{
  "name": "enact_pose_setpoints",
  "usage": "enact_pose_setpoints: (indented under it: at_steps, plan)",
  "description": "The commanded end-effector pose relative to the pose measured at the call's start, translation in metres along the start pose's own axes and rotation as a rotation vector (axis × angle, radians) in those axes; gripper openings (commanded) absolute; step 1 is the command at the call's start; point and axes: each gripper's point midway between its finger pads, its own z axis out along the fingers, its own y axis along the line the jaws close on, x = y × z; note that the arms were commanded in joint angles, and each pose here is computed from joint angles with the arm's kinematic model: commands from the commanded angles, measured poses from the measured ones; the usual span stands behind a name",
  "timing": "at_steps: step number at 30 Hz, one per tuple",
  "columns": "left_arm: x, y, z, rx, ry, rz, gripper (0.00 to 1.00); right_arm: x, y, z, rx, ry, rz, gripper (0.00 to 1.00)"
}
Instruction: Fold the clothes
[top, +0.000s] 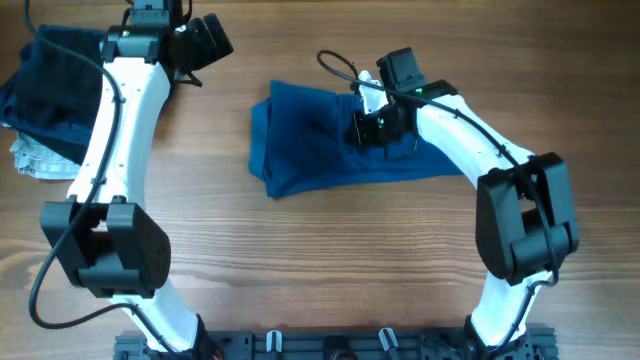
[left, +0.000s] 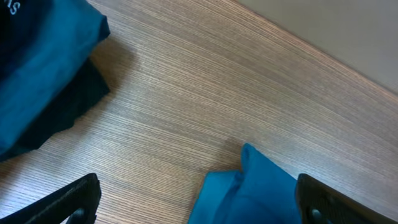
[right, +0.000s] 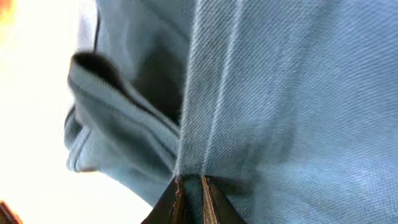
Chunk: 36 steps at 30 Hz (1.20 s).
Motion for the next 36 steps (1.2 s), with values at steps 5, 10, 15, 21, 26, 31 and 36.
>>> enact_pose_setpoints:
  at_steps: [5, 10, 15, 21, 26, 31, 36]
  plan:
    - [-0.003, 0.000, -0.002, -0.002, -0.011, -0.007, 1.00, -0.059, 0.019, -0.088, 0.028, -0.261, -0.150, 0.12]
    - [-0.003, 0.000, -0.002, -0.001, -0.011, -0.007, 1.00, -0.065, -0.005, -0.071, 0.104, -0.265, -0.074, 0.09]
    - [-0.003, 0.000, -0.002, -0.002, -0.011, -0.007, 1.00, -0.071, -0.031, -0.021, 0.100, -0.241, -0.017, 0.09]
    - [-0.003, 0.000, -0.002, -0.002, -0.012, -0.007, 1.00, -0.071, -0.061, 0.034, 0.087, -0.227, 0.039, 0.15]
    - [-0.003, 0.000, -0.002, -0.002, -0.012, -0.007, 1.00, -0.111, -0.006, -0.042, 0.008, -0.390, -0.070, 0.19]
    - [-0.003, 0.000, -0.002, -0.002, -0.011, -0.007, 1.00, -0.088, 0.025, -0.101, 0.011, -0.371, -0.051, 0.19]
    - [-0.003, 0.000, -0.002, -0.002, -0.011, -0.007, 1.00, -0.037, 0.006, -0.066, 0.026, -0.174, 0.125, 0.17]
